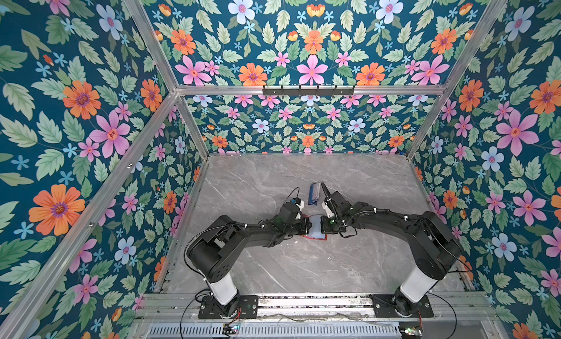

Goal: Insert credit cards into a card holder
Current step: Open the card holder at the center of the table.

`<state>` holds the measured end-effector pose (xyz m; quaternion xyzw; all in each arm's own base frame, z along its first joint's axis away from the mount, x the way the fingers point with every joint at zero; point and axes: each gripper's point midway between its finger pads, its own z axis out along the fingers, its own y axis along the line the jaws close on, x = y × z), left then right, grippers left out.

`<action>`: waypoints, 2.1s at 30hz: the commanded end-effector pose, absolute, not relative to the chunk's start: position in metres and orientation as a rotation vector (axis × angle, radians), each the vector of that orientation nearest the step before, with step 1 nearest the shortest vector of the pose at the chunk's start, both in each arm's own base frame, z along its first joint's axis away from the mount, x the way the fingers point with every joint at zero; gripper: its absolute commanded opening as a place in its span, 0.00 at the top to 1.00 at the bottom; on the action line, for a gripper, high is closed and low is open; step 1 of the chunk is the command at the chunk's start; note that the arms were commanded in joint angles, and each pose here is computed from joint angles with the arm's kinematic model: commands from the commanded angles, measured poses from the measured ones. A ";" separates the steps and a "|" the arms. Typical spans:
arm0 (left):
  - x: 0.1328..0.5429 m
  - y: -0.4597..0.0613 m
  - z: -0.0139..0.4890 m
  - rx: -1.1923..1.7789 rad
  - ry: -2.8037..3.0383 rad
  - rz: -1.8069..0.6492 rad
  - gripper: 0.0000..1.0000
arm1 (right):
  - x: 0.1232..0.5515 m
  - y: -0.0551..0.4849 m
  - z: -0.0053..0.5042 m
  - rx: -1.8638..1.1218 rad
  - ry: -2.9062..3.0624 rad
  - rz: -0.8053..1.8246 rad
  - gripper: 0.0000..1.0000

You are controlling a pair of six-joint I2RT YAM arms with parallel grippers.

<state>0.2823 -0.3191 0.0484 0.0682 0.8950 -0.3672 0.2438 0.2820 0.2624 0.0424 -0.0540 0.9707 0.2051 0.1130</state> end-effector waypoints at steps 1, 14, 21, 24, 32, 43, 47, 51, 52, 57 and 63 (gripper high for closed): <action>0.285 -0.322 0.054 0.182 2.417 -1.024 1.00 | 0.285 0.265 0.042 -0.134 2.844 0.603 0.95; 0.286 -0.317 0.052 0.160 2.416 -0.994 1.00 | 0.287 0.256 0.043 -0.110 2.833 0.530 0.97; 0.286 -0.315 0.051 0.155 2.418 -0.987 1.00 | 0.287 0.256 0.038 -0.101 2.844 0.516 1.00; 0.285 -0.316 0.051 0.160 2.416 -0.996 1.00 | 0.287 0.258 0.037 -0.105 2.847 0.532 0.99; 0.282 -0.320 0.055 0.170 2.398 -1.048 1.00 | 0.292 0.276 0.041 -0.117 2.808 0.658 0.85; 0.290 -0.293 0.081 0.137 2.310 -0.890 0.68 | 0.301 0.303 0.060 -0.185 2.736 0.809 0.66; 0.291 -0.282 0.088 0.136 2.291 -0.826 0.65 | 0.303 0.309 0.058 -0.207 2.743 0.818 0.63; 0.291 -0.274 0.088 0.135 2.290 -0.769 0.65 | 0.303 0.313 0.051 -0.212 2.765 0.821 0.60; 0.292 -0.273 0.088 0.138 2.288 -0.759 0.65 | 0.303 0.314 0.050 -0.212 2.768 0.821 0.60; 0.291 -0.271 0.079 0.168 2.326 -0.685 0.68 | 0.302 0.315 0.042 -0.211 2.793 0.810 0.59; 0.286 -0.281 0.053 0.223 2.422 -0.672 0.76 | 0.302 0.313 0.039 -0.207 2.799 0.787 0.61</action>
